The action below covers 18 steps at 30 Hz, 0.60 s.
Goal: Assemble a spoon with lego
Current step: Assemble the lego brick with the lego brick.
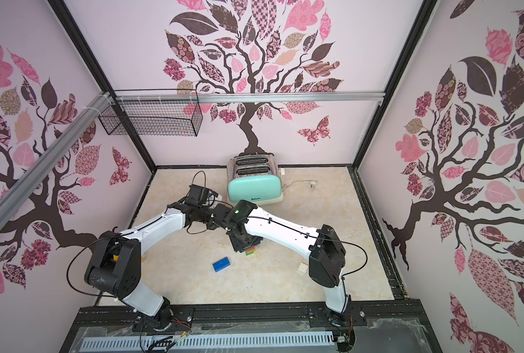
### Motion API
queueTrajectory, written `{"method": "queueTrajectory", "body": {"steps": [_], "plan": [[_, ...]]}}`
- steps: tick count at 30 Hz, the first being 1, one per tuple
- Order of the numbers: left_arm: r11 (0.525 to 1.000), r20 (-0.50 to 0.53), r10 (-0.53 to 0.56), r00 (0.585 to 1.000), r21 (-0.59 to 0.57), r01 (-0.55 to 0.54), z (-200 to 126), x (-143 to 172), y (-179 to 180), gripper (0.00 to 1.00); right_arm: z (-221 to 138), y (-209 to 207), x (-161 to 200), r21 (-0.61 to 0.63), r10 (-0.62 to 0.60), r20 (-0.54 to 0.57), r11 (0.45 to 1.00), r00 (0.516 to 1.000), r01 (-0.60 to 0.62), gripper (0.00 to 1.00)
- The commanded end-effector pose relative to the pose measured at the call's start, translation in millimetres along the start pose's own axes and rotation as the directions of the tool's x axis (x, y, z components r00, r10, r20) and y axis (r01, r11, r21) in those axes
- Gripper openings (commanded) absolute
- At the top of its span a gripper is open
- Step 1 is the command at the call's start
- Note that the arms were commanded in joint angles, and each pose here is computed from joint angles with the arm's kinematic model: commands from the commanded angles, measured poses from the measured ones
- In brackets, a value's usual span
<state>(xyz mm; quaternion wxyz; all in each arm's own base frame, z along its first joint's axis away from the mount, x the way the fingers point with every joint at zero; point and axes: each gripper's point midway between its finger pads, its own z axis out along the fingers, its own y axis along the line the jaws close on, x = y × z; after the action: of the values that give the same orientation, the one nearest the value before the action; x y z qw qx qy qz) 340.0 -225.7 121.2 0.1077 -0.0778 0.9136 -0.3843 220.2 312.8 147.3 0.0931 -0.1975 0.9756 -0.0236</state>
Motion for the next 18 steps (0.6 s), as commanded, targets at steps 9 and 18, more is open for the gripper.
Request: {"method": "queueTrajectory", "body": {"steps": [9, 18], "plan": [[1.000, -0.008, 0.016, 1.000, 0.014, -0.016, 0, 4, -3, 0.00, 5, 0, -1, 0.019, -0.019, -0.038, 1.000, 0.999, 0.020, 0.25], [1.000, -0.011, 0.014, 1.000, 0.016, -0.013, 0, 5, -4, 0.00, 16, -6, 5, 0.034, -0.029, -0.100, 0.999, 0.995, 0.033, 0.26]]}}
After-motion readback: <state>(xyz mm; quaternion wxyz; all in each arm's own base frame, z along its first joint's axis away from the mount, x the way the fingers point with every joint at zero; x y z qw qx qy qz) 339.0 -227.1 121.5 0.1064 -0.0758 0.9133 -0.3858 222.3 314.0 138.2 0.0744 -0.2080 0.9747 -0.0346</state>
